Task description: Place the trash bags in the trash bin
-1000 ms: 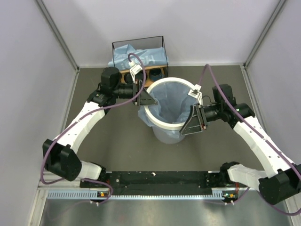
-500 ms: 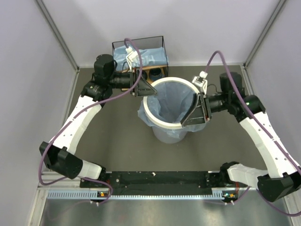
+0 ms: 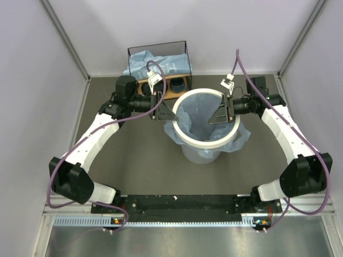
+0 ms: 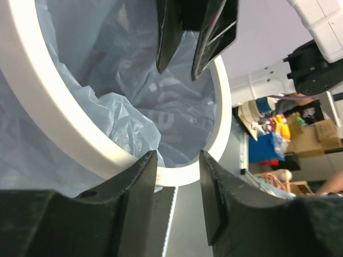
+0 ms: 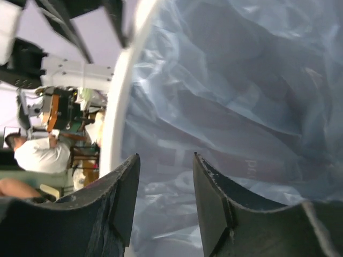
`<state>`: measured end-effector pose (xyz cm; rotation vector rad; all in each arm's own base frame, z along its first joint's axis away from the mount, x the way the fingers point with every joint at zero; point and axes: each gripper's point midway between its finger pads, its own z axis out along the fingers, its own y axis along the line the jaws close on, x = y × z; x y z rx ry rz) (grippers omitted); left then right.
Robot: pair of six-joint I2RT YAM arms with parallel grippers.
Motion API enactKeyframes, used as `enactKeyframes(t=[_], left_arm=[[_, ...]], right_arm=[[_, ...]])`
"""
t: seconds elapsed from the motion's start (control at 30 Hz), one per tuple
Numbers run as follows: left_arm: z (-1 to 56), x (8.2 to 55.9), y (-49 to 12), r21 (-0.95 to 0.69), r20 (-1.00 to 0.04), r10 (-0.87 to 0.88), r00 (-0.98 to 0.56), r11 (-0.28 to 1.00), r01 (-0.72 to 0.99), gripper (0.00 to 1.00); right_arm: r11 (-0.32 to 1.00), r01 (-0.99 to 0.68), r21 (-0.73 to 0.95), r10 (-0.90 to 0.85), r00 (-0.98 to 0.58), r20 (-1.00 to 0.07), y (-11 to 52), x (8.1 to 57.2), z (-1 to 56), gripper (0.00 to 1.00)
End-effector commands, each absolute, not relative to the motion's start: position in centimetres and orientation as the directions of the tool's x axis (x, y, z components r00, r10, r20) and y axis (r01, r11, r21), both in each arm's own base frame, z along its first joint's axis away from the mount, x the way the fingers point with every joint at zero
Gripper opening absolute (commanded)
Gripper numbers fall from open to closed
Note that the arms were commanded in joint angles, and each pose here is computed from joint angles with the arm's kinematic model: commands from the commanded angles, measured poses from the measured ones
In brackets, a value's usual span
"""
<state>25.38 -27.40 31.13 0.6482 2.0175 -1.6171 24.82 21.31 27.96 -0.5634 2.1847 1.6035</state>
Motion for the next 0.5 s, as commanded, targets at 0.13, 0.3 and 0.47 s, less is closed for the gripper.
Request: enactKeyframes(t=[0.13,0.3,0.47], left_arm=[[27.2,26.9,-26.0,-0.745,-0.590,0.088,-0.803,0.324,0.583,0.44],[32.3,26.4,-26.4,-0.693,-0.688,0.075,-0.721,0.227,0.685,0.48],[35.9,27.2,-26.0,-0.553,-0.812,0.059,-0.580,0.237,0.799,0.65]], right_arm=[[0.351,-0.544,0.762,-0.111,-0.832,-0.543,20.5,25.7,26.1,0.44],[0.281,-0.611,0.740,-0.101,-0.786,-0.610,21.1,25.2,30.3,0.49],[0.299,-0.727,0.618,-0.060,-0.661,-0.748,20.8,25.1,36.8,0.59]])
